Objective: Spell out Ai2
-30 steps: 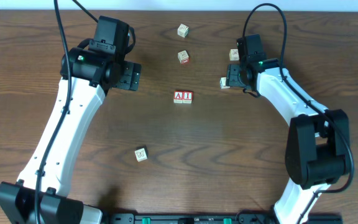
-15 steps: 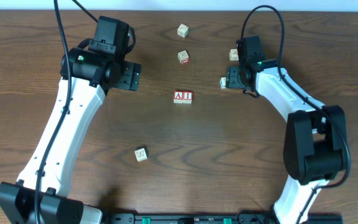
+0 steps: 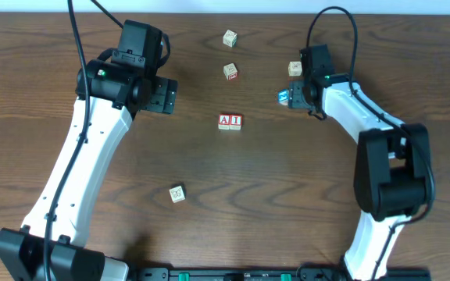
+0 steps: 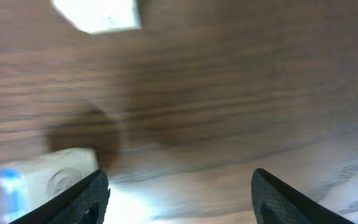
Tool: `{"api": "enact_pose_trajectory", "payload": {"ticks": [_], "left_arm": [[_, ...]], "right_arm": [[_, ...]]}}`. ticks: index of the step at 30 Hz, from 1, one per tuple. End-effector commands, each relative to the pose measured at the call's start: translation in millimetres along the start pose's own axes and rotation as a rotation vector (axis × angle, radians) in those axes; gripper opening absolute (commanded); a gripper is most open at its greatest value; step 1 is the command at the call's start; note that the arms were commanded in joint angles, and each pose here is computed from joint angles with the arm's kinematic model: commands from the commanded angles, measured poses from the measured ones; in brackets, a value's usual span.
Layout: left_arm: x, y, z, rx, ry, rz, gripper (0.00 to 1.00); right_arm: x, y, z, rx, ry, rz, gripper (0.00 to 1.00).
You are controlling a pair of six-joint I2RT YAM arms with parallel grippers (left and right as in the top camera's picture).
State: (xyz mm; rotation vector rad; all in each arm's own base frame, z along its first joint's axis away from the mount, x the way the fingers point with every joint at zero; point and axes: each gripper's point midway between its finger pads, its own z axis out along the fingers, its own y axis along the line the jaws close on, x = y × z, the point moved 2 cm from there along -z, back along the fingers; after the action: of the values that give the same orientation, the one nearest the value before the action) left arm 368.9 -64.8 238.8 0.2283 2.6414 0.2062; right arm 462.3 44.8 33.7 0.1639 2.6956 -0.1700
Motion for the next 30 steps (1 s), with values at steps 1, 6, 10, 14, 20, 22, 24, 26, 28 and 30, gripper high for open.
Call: {"api": "enact_pose_trajectory", "payload": {"ticks": [1,6,10,14,20,22,24,26,28,30], "left_arm": [[1.3,1.5,1.6,-0.017,0.007,0.011,0.96],[1.3,1.5,1.6,-0.017,0.007,0.011,0.95],[1.3,1.5,1.6,-0.017,0.007,0.011,0.95],[1.3,1.5,1.6,-0.017,0.007,0.011,0.95],[1.3,1.5,1.6,-0.017,0.007,0.011,0.96],[1.3,1.5,1.6,-0.017,0.007,0.011,0.96],[1.3,1.5,1.6,-0.017,0.007,0.011,0.96],[1.3,1.5,1.6,-0.017,0.007,0.011,0.95],[1.3,1.5,1.6,-0.017,0.007,0.011,0.95],[1.3,1.5,1.6,-0.017,0.007,0.011,0.95]], "right_arm": [[5.2,-22.5,14.9,0.072,0.022,-0.016,0.75],[5.2,-28.0,17.3,0.037,0.036,0.018,0.74],[0.5,-32.8,10.8,0.071,0.015,0.017,0.69],[-7.8,-34.6,-20.2,0.047,-0.009,0.071,0.7],[-7.9,-21.8,-77.4,-0.094,0.008,0.348,0.69],[-10.8,-24.8,-86.8,-0.077,-0.013,0.463,0.7],[-7.6,-19.8,-89.2,-0.08,0.003,0.62,0.7],[3.8,-13.5,-89.6,-0.057,0.048,0.802,0.74],[9.2,-5.3,-91.7,-0.011,0.031,0.921,0.78],[10.5,5.4,-95.5,0.009,-0.006,1.008,0.79]]}}
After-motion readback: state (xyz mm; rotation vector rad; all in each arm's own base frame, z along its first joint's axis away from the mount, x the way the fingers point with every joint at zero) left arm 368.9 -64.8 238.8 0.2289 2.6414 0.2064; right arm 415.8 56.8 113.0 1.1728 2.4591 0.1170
